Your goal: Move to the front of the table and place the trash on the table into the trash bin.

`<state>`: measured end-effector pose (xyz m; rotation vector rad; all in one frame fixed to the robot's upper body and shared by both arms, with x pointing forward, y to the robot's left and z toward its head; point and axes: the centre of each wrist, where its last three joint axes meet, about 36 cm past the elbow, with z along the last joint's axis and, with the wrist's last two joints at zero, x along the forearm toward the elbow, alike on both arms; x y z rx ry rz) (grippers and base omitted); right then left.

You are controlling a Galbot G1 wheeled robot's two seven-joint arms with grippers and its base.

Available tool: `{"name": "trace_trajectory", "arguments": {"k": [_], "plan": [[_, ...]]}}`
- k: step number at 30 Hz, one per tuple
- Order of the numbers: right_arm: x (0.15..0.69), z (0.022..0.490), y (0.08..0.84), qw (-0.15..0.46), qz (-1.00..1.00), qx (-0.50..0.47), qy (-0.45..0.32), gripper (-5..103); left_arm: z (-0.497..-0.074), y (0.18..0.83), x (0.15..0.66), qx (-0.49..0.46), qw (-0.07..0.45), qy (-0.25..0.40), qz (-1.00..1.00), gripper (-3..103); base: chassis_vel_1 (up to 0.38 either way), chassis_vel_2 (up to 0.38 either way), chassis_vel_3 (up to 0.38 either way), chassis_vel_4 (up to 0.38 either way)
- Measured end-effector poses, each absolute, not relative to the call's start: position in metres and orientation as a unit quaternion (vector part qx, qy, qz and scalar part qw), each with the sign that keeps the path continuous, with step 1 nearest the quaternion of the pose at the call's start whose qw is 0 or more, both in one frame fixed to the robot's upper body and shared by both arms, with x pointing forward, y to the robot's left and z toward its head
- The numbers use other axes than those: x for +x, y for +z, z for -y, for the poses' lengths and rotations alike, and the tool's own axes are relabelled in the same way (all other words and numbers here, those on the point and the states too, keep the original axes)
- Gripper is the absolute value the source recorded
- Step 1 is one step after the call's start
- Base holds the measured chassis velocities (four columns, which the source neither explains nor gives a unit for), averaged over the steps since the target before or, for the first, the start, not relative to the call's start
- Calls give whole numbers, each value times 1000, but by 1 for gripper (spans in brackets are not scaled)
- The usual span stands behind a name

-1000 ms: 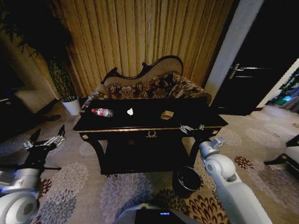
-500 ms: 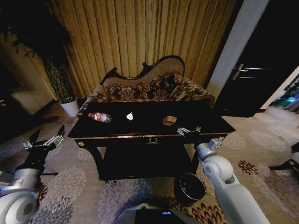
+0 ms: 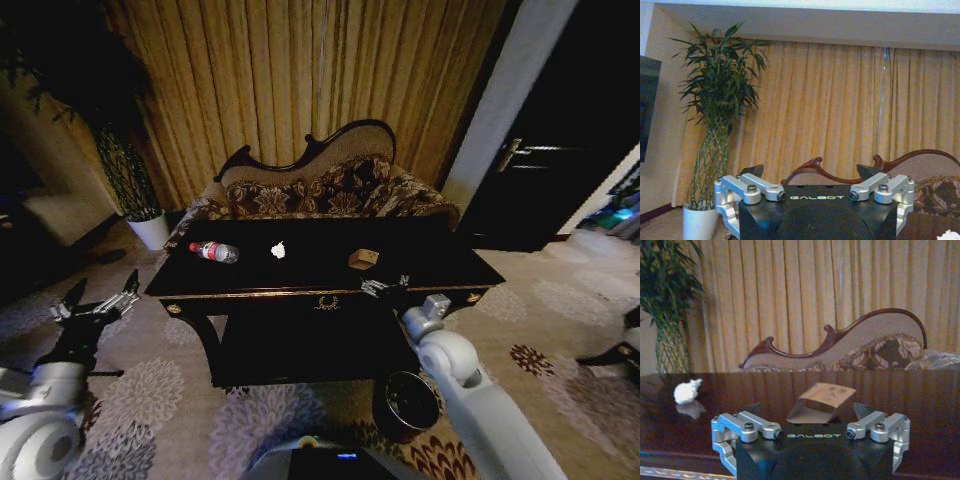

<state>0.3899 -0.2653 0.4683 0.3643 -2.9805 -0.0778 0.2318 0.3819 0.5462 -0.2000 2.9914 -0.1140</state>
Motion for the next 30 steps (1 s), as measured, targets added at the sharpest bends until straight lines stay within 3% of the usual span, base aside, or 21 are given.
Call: {"name": "trace_trajectory", "arguments": {"k": [19, 30], "plan": [[444, 293, 461, 81, 994, 69, 5, 100, -370, 545, 235, -57, 73, -36, -995, 100, 0, 0, 0, 0], [459, 285, 461, 75, 995, 73, 4, 100, -368, 548, 233, -56, 78, -34, -995, 100, 0, 0, 0, 0]]}}
